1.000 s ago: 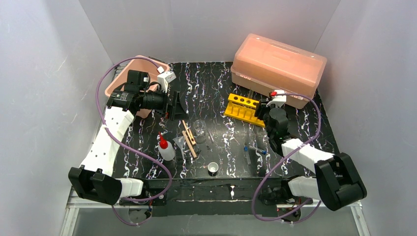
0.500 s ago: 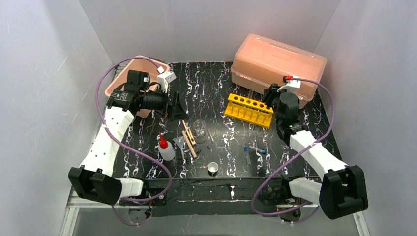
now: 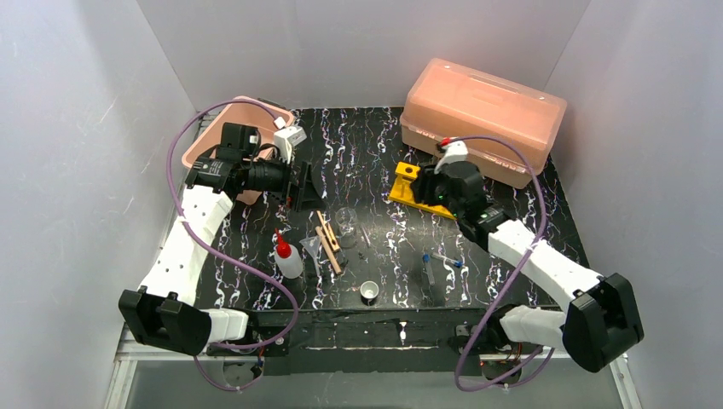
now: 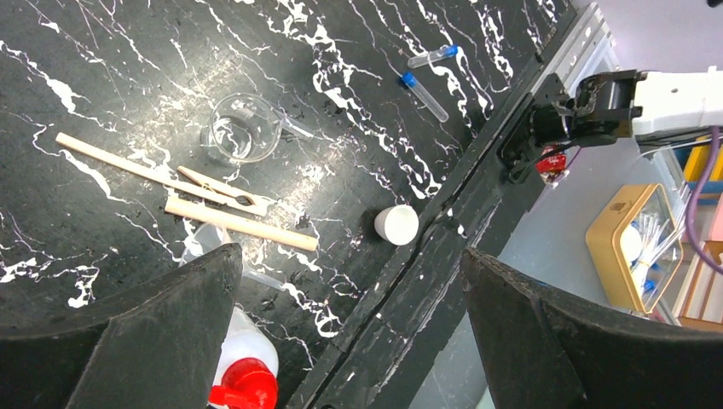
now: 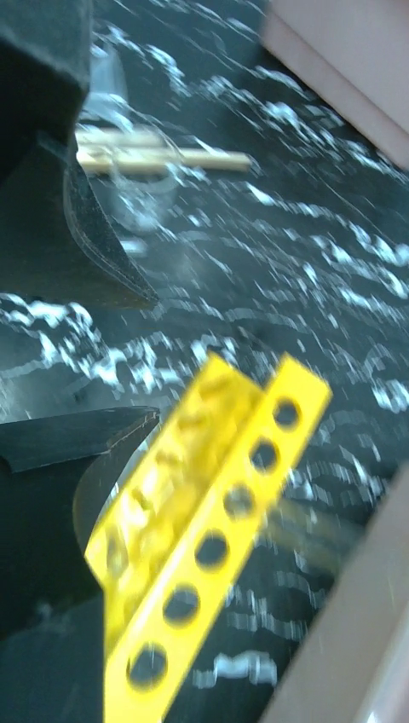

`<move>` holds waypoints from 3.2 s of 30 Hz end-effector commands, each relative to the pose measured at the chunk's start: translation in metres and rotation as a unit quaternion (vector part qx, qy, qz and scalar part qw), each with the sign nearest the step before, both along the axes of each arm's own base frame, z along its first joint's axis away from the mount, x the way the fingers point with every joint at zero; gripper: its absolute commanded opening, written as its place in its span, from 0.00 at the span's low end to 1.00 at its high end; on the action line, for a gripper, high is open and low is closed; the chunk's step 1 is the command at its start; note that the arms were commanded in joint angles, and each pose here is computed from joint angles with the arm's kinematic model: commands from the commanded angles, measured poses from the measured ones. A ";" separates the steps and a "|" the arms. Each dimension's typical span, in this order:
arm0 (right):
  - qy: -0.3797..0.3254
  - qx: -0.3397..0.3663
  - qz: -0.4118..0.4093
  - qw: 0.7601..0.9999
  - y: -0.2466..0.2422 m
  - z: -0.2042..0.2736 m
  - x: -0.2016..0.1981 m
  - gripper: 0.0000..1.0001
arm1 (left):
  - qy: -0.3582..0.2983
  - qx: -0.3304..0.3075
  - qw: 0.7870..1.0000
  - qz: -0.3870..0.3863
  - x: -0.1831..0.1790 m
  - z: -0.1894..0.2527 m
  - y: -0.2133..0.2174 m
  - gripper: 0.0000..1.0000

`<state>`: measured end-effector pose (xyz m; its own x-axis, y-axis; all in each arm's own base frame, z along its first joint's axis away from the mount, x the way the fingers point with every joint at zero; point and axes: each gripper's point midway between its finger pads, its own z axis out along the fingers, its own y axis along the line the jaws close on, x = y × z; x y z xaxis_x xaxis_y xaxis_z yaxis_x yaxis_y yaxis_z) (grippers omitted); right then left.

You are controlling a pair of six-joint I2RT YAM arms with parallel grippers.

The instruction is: Organize the chemistry lab equipment

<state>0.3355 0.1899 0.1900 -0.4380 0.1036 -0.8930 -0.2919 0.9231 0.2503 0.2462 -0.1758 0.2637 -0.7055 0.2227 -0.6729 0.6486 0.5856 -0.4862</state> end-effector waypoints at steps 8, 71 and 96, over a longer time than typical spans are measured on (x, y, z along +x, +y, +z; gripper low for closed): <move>0.144 -0.028 0.179 0.973 0.112 -0.060 -0.051 0.55 | -0.004 0.003 1.000 -0.026 -0.027 -0.010 0.005 0.99; 0.000 0.045 0.212 0.976 0.152 0.031 -0.057 0.05 | -0.051 -0.045 0.998 -0.016 -0.040 0.020 -0.001 0.99; -0.145 0.353 0.305 0.873 0.201 0.206 -0.150 0.05 | -0.117 -0.153 0.980 -0.053 -0.046 0.053 -0.030 0.83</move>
